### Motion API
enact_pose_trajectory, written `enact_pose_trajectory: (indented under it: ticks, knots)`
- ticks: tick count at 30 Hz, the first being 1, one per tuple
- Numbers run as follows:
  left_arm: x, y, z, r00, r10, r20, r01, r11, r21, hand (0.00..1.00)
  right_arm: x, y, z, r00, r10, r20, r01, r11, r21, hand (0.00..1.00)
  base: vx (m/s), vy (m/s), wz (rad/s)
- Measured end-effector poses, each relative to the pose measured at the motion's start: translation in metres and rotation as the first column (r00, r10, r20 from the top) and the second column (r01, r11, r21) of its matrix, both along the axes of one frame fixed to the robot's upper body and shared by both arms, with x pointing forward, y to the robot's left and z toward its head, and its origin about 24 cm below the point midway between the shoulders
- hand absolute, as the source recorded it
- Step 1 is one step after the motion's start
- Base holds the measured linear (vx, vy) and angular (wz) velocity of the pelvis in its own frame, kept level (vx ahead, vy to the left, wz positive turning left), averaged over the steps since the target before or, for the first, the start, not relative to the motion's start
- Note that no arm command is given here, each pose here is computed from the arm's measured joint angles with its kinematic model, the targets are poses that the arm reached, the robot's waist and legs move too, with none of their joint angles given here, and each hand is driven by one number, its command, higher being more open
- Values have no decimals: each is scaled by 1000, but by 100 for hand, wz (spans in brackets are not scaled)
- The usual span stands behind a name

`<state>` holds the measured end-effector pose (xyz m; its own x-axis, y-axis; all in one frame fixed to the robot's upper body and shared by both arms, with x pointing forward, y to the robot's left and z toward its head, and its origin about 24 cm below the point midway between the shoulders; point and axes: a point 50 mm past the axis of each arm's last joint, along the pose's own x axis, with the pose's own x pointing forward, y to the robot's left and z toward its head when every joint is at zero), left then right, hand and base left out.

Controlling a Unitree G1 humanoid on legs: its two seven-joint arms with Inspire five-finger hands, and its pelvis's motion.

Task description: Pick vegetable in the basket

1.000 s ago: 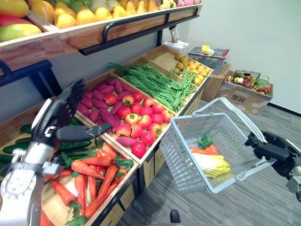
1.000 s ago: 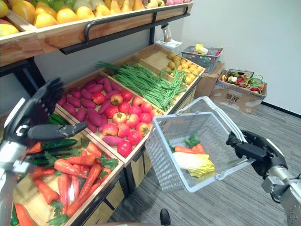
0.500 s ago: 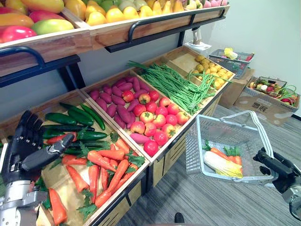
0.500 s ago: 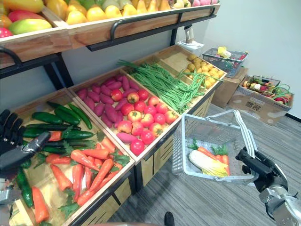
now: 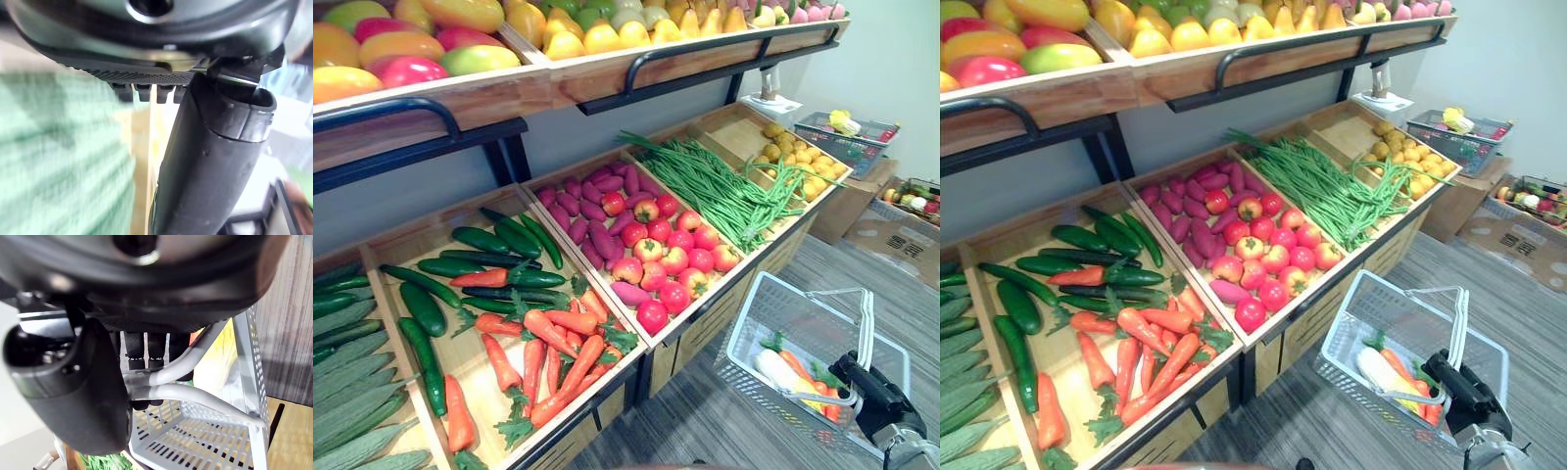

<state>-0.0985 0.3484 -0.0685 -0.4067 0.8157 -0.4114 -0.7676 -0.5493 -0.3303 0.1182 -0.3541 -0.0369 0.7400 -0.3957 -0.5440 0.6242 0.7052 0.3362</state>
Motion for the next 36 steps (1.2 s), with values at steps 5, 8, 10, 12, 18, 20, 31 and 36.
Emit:
enact_pose_trajectory:
  ticks: [5,8,10,12,18,20,31,36]
  knots:
    - [-28,-47,-36,969,245,-7,-240,942,-235,100,17,2,1,999,-2,44,1,1000,22,0,0,0,0]
    - [-27,-68,-50,950,311,-22,-299,887,-353,100,19,4,-4,998,-23,60,19,998,67,0,-26,5,3]
    - [-23,-73,-55,954,301,-19,-283,870,-403,100,19,5,-7,999,-29,46,25,997,79,0,0,0,0]
    - [-18,-73,-57,965,262,-16,-244,874,-419,100,19,6,-9,999,-34,41,30,996,89,0,0,0,0]
    - [19,-75,-69,996,-79,35,86,869,-487,100,17,13,-20,1000,-26,0,26,992,124,0,0,0,0]
    - [27,-80,-73,983,-174,54,177,849,-498,100,18,19,-24,1000,-6,-24,9,991,134,0,0,0,0]
    - [67,-128,-90,694,-711,113,617,506,-603,100,23,60,-46,999,31,-38,-22,976,216,0,-14,-3,-2]
    - [106,-145,-93,453,-870,195,767,269,-582,100,25,78,-52,999,40,-34,-30,966,256,0,-1,6,-14]
